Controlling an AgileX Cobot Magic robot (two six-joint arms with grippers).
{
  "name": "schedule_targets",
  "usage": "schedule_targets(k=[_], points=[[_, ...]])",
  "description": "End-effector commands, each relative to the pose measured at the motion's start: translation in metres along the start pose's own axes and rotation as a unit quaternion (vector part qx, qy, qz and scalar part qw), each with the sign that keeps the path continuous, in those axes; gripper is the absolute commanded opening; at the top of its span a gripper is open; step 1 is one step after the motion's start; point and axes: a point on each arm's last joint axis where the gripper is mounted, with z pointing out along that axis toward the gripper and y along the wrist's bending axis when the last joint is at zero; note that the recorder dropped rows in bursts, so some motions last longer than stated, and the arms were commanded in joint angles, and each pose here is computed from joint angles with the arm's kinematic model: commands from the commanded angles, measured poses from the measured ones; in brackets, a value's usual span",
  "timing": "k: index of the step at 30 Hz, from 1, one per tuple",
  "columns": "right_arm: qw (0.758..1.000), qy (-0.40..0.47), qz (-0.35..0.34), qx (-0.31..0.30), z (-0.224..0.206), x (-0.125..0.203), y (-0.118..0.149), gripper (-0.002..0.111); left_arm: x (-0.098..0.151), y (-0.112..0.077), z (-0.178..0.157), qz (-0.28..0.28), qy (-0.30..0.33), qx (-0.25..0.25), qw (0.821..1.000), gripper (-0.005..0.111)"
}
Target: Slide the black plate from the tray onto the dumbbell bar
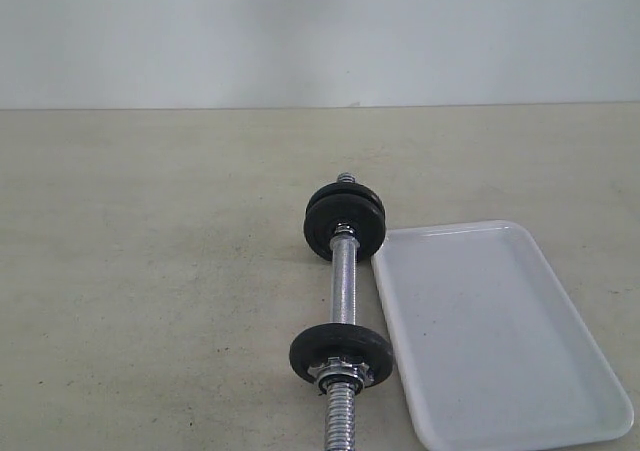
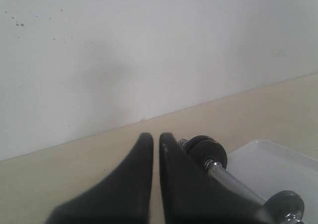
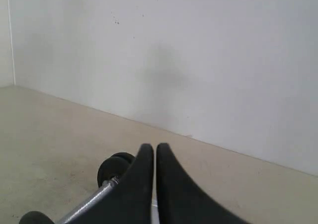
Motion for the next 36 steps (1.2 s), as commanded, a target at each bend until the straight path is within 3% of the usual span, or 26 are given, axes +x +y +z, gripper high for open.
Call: schedule_targets(k=[1,9,13,25,36], points=[[1.0,-0.008,0.001,0.001,0.0,0.0,0.0,0.0,0.001,0.0,-0.001,-0.007,0.0,-0.002,1.0,0.004],[1.0,0.028,-0.004,0.009,-0.001,0.006,-0.001,0.0,0.001,0.0,-0.001,-0.007,0.0,-0.002,1.0,0.004],[0.993,0.097,0.005,0.069,-0.003,0.018,-0.007,0.0,0.001,0.0,-0.001,-0.007,0.0,-0.002,1.0,0.004],[0.967,0.155,0.03,0.202,-0.009,0.028,-0.017,0.0,0.001,0.0,-0.001,-0.007,0.0,-0.002,1.0,0.004],[0.963,0.167,0.0,0.212,-0.01,0.029,-0.018,0.0,0.001,0.0,-0.001,-0.007,0.0,-0.002,1.0,0.004]])
